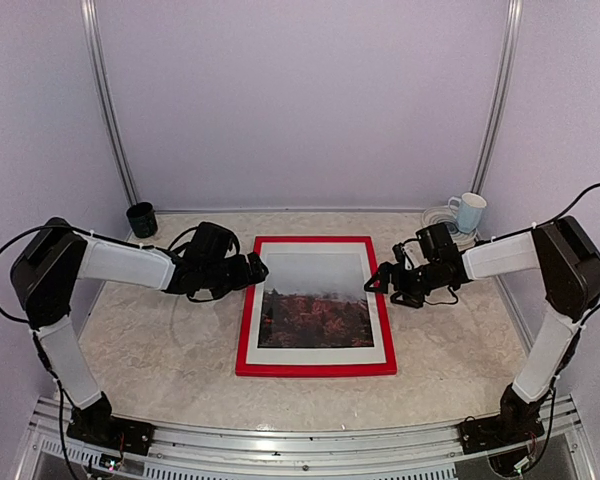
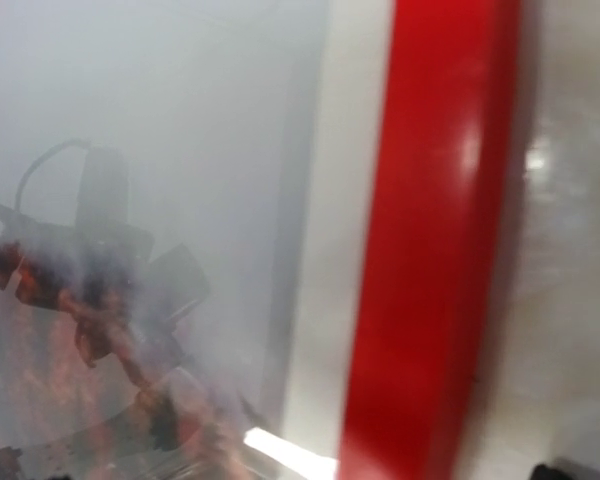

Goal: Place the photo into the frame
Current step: Place the photo frame at the center of the board, then reset both arms

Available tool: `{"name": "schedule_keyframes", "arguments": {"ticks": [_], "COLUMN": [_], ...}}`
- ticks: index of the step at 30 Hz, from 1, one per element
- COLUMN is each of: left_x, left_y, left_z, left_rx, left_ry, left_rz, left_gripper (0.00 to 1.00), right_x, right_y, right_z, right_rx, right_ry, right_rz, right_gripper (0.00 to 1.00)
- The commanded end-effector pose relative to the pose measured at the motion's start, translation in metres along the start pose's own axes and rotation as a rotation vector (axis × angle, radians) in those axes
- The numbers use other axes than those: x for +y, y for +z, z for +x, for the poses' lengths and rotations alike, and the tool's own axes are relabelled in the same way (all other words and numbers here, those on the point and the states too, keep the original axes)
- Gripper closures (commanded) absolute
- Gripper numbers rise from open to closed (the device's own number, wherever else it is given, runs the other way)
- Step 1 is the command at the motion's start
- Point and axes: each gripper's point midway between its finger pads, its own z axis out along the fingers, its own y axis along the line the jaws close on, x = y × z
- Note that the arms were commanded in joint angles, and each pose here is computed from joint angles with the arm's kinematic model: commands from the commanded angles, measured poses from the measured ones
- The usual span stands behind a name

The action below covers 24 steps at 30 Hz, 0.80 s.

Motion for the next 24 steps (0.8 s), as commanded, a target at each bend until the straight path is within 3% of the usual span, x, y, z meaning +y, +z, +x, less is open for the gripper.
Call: {"name": "schedule_keyframes", "arguments": {"ticks": [1,7,24], "left_x": [0.005,0.005,0.014], "left_y": [-0.025,-0.058,-0.175], "left_z": [-0.016,-0.032,-0.091], "left_rx": [-0.056,-0.117,-0.357], "left_ry": [0.033,0.05,0.136], "left_rz": [-0.027,-0.026,-0.085], "left_gripper": [0.01,0.01,0.01], "right_x": [-0.007,-0.013,-0.005], "right_y": [-0.021,-0.043,-0.147], "right_z": [-0.011,-0.019,-0.054], "right_rx": [-0.042,-0.094,-0.429], "right_ry": [-0.037,-0.107,-0.407], "right_rz": [0.062,0.139,0.363], "right_gripper": [0.01,0.01,0.01]}}
